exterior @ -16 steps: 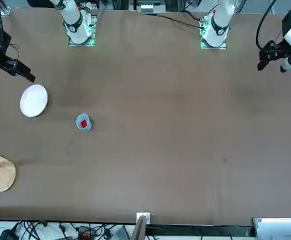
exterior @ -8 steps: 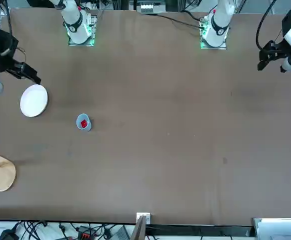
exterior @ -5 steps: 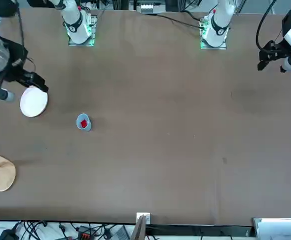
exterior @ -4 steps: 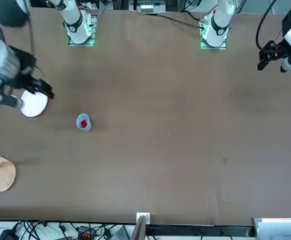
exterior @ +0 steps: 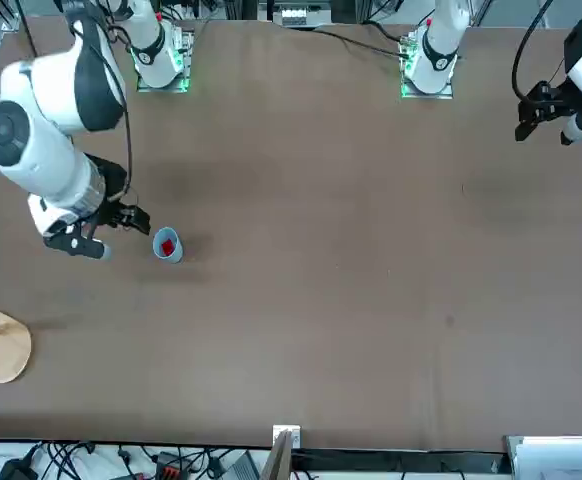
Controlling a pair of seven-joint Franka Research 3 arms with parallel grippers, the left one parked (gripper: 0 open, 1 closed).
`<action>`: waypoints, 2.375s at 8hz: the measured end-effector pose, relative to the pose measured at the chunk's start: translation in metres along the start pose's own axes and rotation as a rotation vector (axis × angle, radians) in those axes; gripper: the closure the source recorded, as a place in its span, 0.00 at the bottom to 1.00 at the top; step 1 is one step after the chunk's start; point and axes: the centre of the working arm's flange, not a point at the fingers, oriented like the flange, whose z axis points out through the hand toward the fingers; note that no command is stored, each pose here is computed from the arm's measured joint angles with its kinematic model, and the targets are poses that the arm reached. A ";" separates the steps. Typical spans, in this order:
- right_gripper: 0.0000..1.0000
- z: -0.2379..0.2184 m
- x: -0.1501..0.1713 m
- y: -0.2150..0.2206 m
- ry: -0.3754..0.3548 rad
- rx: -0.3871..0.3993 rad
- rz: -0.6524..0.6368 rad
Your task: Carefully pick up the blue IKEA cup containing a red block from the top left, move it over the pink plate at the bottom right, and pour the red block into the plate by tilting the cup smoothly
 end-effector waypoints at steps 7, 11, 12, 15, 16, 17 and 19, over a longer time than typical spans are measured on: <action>0.00 0.091 -0.037 -0.022 0.039 -0.024 -0.085; 0.00 0.114 -0.045 -0.025 0.053 -0.018 -0.089; 0.00 0.121 -0.046 -0.031 0.059 -0.016 -0.083; 0.00 0.141 -0.047 -0.045 0.065 -0.016 -0.094; 0.00 0.144 -0.047 -0.046 0.068 -0.015 -0.095; 0.00 0.146 -0.046 -0.047 0.076 -0.012 -0.095; 0.00 0.159 -0.044 -0.047 0.076 -0.014 -0.095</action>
